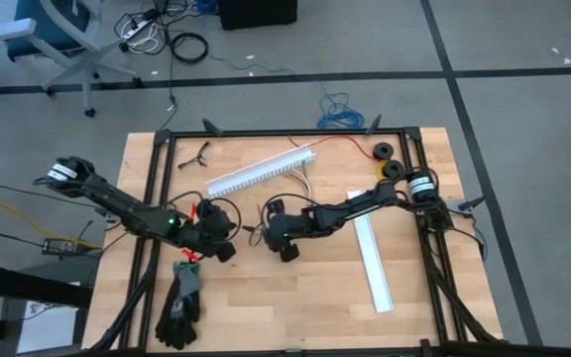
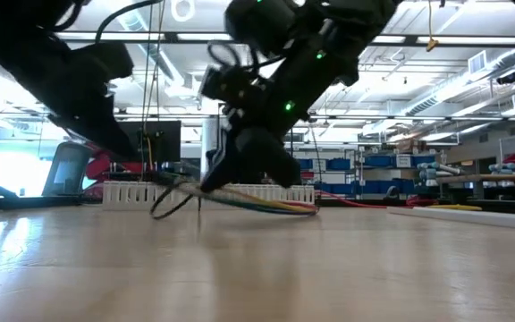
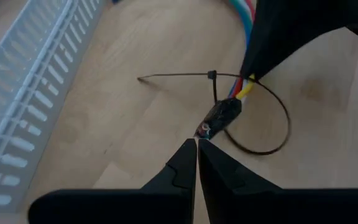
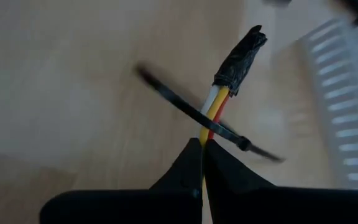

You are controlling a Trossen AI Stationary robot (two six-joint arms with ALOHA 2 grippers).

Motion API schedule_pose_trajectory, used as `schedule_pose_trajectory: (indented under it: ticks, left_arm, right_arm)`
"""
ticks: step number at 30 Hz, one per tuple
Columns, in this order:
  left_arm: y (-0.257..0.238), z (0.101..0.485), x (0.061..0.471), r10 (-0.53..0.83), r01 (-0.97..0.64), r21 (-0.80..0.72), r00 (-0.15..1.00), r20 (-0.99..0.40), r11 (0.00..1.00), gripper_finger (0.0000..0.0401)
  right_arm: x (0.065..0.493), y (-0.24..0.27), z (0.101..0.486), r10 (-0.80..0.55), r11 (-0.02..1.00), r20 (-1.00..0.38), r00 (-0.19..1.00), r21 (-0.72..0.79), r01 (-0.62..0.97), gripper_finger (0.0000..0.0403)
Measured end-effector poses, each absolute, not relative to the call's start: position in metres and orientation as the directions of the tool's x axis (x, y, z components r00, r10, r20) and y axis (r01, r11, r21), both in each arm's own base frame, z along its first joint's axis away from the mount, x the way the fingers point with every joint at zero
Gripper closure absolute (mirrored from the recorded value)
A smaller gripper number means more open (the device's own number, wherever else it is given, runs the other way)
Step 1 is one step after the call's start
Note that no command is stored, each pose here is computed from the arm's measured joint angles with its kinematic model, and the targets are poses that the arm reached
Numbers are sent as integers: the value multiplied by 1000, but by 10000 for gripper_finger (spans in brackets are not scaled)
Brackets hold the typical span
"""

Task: Ziptie cables
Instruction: Wrap the cable wires with black zip tie

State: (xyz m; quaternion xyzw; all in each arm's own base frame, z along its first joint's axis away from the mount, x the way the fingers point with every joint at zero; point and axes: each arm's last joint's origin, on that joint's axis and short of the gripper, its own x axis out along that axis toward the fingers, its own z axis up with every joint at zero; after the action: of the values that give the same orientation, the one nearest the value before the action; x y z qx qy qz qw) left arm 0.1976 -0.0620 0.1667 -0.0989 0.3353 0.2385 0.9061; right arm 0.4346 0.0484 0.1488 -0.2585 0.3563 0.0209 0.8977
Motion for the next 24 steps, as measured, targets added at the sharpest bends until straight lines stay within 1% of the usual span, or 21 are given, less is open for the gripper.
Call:
schedule_pose_trajectory:
  ticks: [3,9,13,17,24]
  left_arm:
    - [-61,165,207,367,-507,-53,688,-626,860,376]
    - [-54,159,220,328,-484,-82,698,-637,871,376]
    - [-50,160,223,316,-488,-111,705,-635,866,366]
    - [-46,160,224,304,-490,-131,706,-640,862,337]
    - [-43,159,225,282,-490,-158,704,-652,857,267]
  right_arm:
    - [427,46,156,-139,866,-615,776,-456,-206,403]
    - [423,41,154,-96,866,-650,754,-428,-258,403]
    - [422,41,153,-97,864,-658,747,-429,-266,403]
    - [422,41,153,-97,862,-661,744,-430,-270,403]
    - [419,40,150,-108,862,-688,718,-425,-278,403]
